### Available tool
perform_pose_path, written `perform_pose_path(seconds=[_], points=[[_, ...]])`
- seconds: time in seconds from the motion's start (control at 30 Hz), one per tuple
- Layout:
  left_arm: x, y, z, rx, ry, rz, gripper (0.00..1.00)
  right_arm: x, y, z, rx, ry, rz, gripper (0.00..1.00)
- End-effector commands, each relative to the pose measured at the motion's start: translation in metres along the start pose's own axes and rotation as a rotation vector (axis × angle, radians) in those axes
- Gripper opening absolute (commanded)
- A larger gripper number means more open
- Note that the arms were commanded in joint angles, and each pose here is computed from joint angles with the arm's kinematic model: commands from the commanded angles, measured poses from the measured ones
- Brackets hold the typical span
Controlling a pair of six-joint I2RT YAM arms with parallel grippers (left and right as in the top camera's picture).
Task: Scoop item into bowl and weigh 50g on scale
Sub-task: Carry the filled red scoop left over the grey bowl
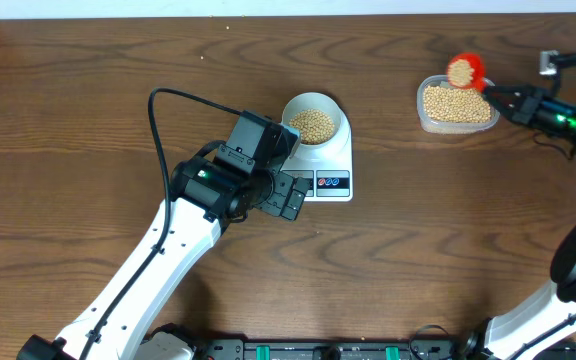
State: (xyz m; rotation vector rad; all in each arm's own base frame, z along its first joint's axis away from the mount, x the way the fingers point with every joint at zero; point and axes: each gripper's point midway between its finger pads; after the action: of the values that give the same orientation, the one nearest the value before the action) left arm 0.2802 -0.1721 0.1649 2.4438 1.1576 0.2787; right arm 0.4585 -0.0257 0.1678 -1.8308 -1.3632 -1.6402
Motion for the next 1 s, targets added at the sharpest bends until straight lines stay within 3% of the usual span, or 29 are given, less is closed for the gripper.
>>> perform_pose_path(seconds=[0.0,0.43,0.97], points=[[0.001,-0.001,0.0,0.001,-0.004,0.001,0.98,0.027,-0.012,0.029,0.073,0.074,0.012,0.01],[0.001,-0.001,0.0,0.001,-0.004,0.001,0.98,0.07,-0.065,0.108,0.232,0.102,-0.089,0.01],[0.001,-0.001,0.0,0.002,-0.004,0.001,0.98,0.101,-0.135,0.166,0.376,0.087,-0.227,0.01]])
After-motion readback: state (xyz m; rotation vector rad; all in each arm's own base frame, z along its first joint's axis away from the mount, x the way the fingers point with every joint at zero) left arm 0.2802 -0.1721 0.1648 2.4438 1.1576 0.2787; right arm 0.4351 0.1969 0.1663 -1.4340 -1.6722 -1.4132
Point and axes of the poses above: each gripper's point midway between its finger pads, its own z axis out along the fingers, its own x axis along the line the jaws close on, y = z × x, and after that the axes turned 13 degrees about z, right-handed
